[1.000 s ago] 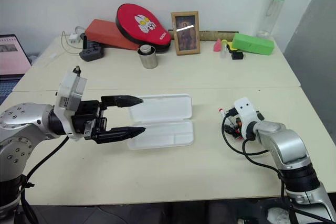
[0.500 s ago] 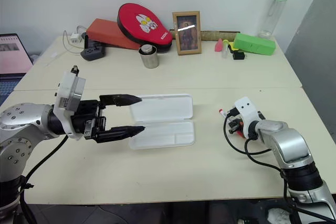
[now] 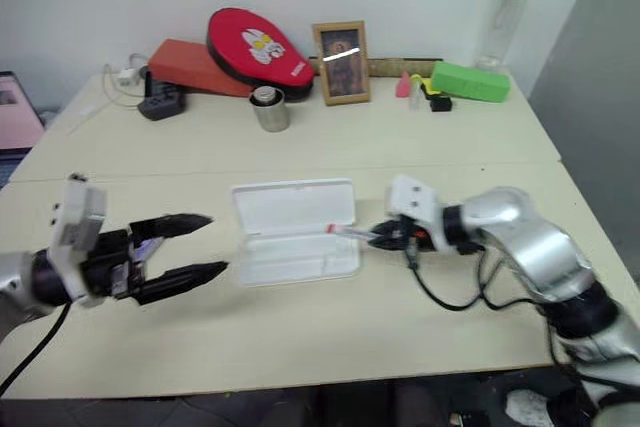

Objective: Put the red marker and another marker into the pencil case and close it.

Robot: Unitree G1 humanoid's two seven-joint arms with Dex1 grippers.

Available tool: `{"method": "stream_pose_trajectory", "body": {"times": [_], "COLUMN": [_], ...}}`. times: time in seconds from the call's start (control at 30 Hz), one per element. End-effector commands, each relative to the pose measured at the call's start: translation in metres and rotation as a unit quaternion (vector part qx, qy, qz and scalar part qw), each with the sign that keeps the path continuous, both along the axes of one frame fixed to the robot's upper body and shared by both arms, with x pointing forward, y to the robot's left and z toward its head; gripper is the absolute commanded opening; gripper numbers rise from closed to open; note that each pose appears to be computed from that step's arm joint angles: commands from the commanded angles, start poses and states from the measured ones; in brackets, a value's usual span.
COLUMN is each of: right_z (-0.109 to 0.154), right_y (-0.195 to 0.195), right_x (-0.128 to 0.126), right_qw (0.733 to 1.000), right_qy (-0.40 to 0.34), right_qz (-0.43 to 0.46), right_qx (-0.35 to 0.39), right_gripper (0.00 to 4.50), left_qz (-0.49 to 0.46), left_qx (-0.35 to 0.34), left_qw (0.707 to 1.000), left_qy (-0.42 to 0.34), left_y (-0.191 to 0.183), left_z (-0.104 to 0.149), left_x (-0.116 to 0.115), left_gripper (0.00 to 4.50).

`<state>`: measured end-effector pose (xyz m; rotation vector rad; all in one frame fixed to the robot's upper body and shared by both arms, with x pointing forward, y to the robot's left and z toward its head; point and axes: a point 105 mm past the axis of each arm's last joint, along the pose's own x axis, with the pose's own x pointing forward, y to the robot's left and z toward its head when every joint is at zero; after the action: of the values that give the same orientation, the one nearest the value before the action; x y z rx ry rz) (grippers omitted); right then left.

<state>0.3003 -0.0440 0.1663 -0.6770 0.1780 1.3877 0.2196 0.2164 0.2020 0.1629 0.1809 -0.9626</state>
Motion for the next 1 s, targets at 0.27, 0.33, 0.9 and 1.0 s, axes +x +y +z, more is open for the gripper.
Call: {"method": "stream_pose_trajectory", "body": {"times": [0.27, 0.33, 0.9, 1.0], "right_z": [-0.011, -0.012, -0.024, -0.020], "right_y": [0.046, 0.050, 0.069, 0.071], "right_x": [0.038, 0.040, 0.045, 0.044], "right_qw": [0.998, 0.998, 0.998, 0.998], "right_qy": [-0.047, -0.046, -0.033, -0.033], "right_qz": [0.028, 0.032, 0.041, 0.046], "right_qx": [-0.039, -0.041, -0.042, -0.035], "right_gripper": [0.25, 0.25, 0.25, 0.95], "left_qz": [0.037, 0.040, 0.041, 0.042], "left_qx": [0.013, 0.013, 0.013, 0.012], "left_qw": [0.999, 0.999, 0.998, 0.998], "left_qy": [-0.028, -0.029, -0.034, -0.035], "left_y": [0.010, 0.010, 0.005, 0.005], "left_z": [0.014, 0.014, 0.017, 0.017], "left_x": [-0.014, -0.014, -0.011, -0.011], "left_gripper": [4.50, 4.50, 4.50, 4.50]}}
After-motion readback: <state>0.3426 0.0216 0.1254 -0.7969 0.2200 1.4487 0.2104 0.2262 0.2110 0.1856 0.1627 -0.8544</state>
